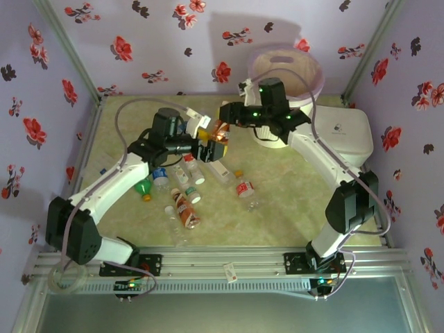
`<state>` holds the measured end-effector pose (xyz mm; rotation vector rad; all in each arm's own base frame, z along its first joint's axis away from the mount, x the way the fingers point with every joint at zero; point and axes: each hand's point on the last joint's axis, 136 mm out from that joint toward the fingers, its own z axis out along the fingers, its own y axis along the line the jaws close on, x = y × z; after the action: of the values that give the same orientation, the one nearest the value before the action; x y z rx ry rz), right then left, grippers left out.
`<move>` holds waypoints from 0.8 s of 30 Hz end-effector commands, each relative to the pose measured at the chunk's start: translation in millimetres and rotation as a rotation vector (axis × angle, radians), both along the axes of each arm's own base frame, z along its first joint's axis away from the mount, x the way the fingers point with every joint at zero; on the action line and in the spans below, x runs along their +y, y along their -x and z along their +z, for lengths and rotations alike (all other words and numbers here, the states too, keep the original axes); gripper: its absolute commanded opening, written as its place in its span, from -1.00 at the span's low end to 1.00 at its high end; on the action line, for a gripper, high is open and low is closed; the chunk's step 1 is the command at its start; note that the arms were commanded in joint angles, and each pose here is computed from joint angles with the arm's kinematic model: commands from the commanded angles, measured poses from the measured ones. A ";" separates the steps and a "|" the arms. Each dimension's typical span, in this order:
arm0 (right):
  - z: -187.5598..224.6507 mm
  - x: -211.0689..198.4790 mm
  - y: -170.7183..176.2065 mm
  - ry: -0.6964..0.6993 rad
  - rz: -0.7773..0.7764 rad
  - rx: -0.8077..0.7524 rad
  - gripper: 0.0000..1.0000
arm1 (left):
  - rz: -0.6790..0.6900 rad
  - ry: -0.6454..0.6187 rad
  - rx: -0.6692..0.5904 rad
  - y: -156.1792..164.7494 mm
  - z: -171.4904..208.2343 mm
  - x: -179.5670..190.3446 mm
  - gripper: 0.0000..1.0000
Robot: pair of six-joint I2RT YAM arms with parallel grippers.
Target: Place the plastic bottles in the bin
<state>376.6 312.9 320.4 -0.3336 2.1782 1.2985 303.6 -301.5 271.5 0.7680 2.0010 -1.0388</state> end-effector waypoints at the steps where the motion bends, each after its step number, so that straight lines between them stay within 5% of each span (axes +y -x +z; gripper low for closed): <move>1: 48.7 -20.7 -3.9 0.003 -0.041 -0.127 -0.17 | 0.041 -0.007 -0.033 8.7 10.9 16.1 0.99; 14: 134.7 -115.3 -73.7 0.164 -0.373 -0.391 -0.22 | 0.309 -0.112 0.076 26.8 -14.5 81.3 0.99; 21: 147.2 -169.9 -111.7 0.164 -0.567 -0.423 -0.24 | 0.804 -0.337 0.238 29.9 -53.0 179.0 0.90; 24: 138.5 -189.5 -128.5 0.206 -0.608 -0.392 -0.23 | 0.902 -0.396 0.263 40.1 -70.4 205.4 0.87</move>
<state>491.8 143.7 453.6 -0.0353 1.8782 0.6895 278.0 -144.1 227.1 0.0532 2.3464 -0.4563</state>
